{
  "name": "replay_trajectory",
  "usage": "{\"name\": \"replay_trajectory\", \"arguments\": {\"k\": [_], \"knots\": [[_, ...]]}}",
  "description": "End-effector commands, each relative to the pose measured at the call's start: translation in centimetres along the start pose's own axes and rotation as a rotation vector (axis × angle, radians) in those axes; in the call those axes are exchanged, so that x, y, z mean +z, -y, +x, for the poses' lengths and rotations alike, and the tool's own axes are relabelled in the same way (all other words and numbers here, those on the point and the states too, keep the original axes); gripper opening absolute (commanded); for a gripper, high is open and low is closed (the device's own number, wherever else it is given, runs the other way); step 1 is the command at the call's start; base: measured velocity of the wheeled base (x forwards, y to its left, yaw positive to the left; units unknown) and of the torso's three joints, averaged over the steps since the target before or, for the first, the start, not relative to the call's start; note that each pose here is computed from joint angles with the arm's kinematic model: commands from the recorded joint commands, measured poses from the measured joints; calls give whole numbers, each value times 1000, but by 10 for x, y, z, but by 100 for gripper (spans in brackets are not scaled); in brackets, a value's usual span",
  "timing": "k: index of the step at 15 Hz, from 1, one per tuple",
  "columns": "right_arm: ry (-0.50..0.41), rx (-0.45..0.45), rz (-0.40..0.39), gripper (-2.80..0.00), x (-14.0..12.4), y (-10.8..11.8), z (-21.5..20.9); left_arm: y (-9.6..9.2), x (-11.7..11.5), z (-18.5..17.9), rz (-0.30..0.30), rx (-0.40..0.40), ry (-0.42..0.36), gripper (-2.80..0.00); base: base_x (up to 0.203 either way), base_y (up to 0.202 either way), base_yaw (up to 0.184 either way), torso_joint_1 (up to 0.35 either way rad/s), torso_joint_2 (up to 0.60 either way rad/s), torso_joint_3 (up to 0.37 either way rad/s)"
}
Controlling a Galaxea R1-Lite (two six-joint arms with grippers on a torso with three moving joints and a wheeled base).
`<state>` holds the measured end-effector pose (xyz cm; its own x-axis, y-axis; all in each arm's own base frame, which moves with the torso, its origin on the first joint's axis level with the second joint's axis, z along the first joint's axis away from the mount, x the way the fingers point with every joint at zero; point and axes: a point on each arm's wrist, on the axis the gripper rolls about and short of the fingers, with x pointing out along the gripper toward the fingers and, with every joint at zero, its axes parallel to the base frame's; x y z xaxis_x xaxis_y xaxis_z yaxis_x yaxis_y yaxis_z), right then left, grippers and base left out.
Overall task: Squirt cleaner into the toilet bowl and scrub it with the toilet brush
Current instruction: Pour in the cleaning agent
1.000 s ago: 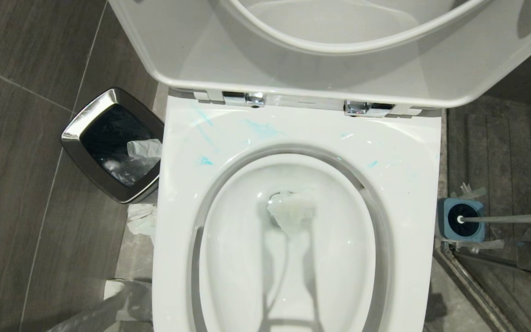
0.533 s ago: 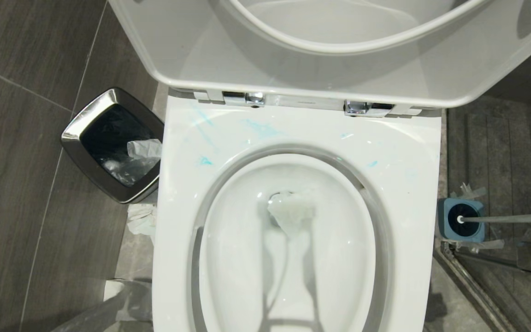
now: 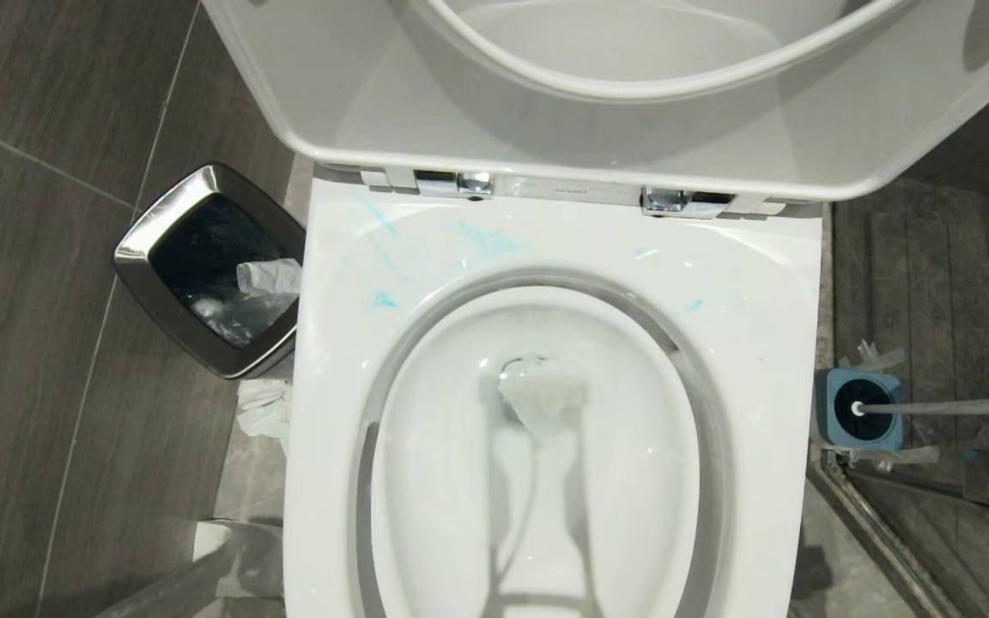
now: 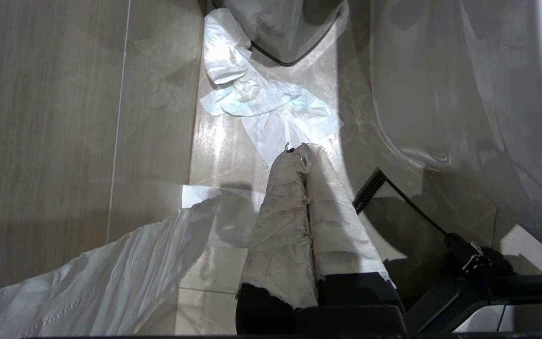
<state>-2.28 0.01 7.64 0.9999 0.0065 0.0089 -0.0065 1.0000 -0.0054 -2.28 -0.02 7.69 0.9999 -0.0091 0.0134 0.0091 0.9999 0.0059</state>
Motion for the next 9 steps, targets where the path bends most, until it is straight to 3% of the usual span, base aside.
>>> {"name": "replay_trajectory", "arguments": {"k": [1, 9], "knots": [[-6, 1, -1, -280, -2, 0, 0, 0, -2, 1, 0, 0, -7, -280, 0, 0, 0, 0, 0, 0], [-6, 1, 1, -280, -2, 0, 0, 0, -2, 1, 0, 0, -7, -280, 0, 0, 0, 0, 0, 0]]}}
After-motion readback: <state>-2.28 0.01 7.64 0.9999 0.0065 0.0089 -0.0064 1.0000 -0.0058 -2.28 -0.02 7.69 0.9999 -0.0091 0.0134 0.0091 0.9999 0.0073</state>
